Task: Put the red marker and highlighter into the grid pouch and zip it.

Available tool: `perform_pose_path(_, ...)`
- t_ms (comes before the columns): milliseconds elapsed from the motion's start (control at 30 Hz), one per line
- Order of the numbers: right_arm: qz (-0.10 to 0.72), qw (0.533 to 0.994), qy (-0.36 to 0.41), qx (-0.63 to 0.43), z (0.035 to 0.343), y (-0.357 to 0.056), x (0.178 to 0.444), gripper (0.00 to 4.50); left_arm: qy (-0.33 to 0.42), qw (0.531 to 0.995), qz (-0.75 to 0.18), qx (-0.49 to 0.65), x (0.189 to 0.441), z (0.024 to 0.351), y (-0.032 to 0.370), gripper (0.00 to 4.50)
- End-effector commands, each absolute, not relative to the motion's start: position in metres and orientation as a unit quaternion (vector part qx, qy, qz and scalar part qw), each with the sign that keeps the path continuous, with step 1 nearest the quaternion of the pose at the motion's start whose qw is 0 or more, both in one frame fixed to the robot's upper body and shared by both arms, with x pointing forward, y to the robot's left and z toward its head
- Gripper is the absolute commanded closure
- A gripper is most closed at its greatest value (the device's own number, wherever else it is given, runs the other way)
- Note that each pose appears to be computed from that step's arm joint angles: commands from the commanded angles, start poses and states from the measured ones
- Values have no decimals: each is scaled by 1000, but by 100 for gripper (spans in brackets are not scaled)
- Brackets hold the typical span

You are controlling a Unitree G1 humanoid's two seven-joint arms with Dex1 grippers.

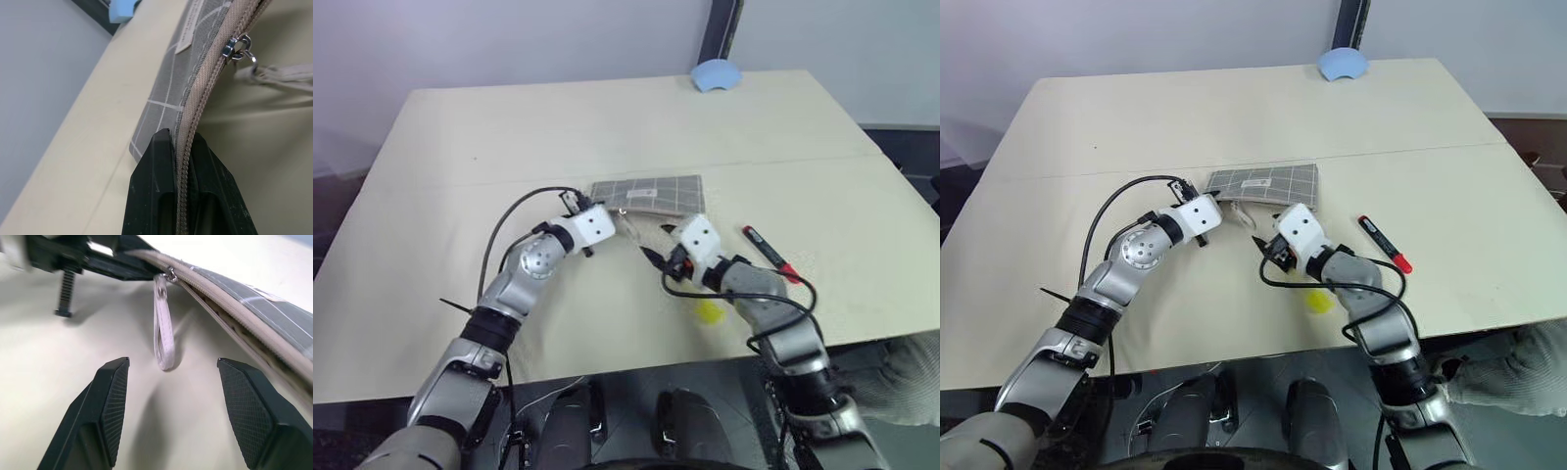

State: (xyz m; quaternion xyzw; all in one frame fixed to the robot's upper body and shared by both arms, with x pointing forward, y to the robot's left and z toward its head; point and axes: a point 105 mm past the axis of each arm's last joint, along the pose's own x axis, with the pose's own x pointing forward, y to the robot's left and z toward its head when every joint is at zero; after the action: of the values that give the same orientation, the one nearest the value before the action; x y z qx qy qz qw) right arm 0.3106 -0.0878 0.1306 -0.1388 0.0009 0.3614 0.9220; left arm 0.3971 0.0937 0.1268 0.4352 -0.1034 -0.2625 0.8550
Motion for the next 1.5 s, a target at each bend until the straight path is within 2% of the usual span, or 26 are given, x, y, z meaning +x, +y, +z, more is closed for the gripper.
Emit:
perform_pose_path(33, 362, 926, -71, -80, 164, -99, 283, 155, -125, 851, -246, 446, 402, 140, 104, 450)
perform_pose_path(100, 335, 938, -73, -57, 163, -111, 271, 155, -126, 849, -248, 449, 402, 141, 107, 450)
perform_pose_path(200, 329, 942, -44, -52, 144, -113, 243, 155, -127, 848, -247, 451, 404, 141, 112, 450)
perform_pose_path(267, 314, 948, -19, -55, 133, -119, 236, 155, -126, 846, -250, 454, 405, 139, 112, 450)
perform_pose_path(400, 344, 932, 42, -105, 109, -122, 232, 155, -129, 840, -263, 456, 405, 137, 106, 450)
perform_pose_path(500, 313, 929, 114, -160, 84, -146, 241, 155, -131, 839, -272, 452, 405, 136, 101, 450)
perform_pose_path(567, 285, 935, 139, -162, 78, -158, 245, 155, -132, 839, -274, 452, 405, 136, 99, 450)
perform_pose_path(700, 297, 925, 178, -157, 68, -162, 238, 155, -130, 838, -275, 453, 404, 133, 100, 450)
perform_pose_path(767, 299, 923, 192, -143, 64, -163, 236, 208, -129, 839, -272, 453, 404, 133, 101, 450)
perform_pose_path(833, 302, 924, 189, -138, 66, -163, 237, 283, -129, 839, -271, 453, 404, 134, 102, 450)
perform_pose_path(867, 300, 927, 180, -135, 71, -163, 240, 337, -128, 840, -271, 453, 404, 133, 102, 450)
perform_pose_path(900, 298, 928, 172, -141, 75, -164, 243, 359, -128, 840, -271, 452, 403, 133, 102, 450)
perform_pose_path(967, 291, 934, 145, -144, 86, -165, 251, 356, -128, 840, -273, 451, 402, 133, 100, 450)
perform_pose_path(1067, 281, 945, 78, -149, 120, -162, 273, 356, -137, 831, -286, 457, 399, 133, 93, 450)
perform_pose_path(1133, 280, 945, 65, -154, 129, -159, 282, 356, -140, 826, -291, 463, 398, 133, 90, 450)
perform_pose_path(1367, 291, 941, 65, -162, 132, -155, 295, 356, -138, 833, -299, 444, 395, 131, 84, 450)
perform_pose_path(1500, 319, 933, 51, -158, 136, -146, 292, 356, -134, 836, -298, 441, 395, 130, 83, 450)
